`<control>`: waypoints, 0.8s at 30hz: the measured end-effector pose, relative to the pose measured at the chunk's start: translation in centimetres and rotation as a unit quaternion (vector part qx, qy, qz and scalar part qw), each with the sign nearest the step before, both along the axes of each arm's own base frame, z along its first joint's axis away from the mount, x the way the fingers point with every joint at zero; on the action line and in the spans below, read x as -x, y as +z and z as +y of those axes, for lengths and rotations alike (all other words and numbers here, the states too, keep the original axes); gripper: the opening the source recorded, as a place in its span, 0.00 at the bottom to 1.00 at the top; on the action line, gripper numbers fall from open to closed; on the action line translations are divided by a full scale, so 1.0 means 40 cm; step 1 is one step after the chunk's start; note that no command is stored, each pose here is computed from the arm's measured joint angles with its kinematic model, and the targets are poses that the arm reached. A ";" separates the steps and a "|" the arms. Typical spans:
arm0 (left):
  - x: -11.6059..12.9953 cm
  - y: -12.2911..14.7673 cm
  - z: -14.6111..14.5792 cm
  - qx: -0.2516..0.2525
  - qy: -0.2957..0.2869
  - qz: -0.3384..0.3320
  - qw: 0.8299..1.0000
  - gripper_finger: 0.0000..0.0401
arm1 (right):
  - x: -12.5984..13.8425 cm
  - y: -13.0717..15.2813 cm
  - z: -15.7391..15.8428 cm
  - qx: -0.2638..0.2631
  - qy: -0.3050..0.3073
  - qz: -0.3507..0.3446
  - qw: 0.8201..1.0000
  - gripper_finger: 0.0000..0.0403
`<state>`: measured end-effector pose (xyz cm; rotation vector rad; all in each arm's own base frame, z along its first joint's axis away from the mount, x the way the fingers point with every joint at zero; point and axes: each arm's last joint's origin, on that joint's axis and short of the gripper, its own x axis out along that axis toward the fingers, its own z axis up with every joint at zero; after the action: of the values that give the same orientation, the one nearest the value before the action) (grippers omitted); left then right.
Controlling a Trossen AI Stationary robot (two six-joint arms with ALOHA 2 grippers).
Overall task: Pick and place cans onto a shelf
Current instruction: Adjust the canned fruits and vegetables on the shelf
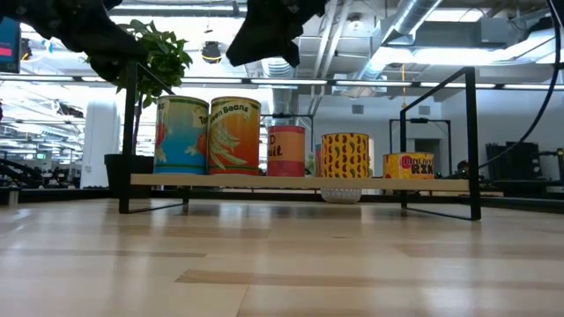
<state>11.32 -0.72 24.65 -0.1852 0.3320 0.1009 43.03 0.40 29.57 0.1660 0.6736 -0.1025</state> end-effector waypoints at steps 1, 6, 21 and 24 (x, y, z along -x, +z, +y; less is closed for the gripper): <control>0.000 0.001 0.000 0.003 0.001 -0.003 1.000 0.02 | -0.005 -0.010 0.006 -0.004 -0.002 0.004 1.000 0.21; 0.000 0.001 0.000 0.012 0.002 -0.002 1.000 0.02 | -0.010 -0.029 0.019 0.002 -0.019 0.020 1.000 0.16; 0.000 0.001 0.000 0.014 0.005 -0.003 1.000 0.02 | -0.020 -0.072 0.021 0.023 -0.043 0.049 0.998 0.13; 0.000 0.001 0.001 0.009 0.014 -0.003 1.000 0.02 | -0.019 -0.073 0.019 0.022 -0.045 0.051 0.997 0.13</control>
<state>11.33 -0.66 24.69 -0.2090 0.3240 0.1256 43.81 1.14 26.64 0.1501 0.7657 -0.2132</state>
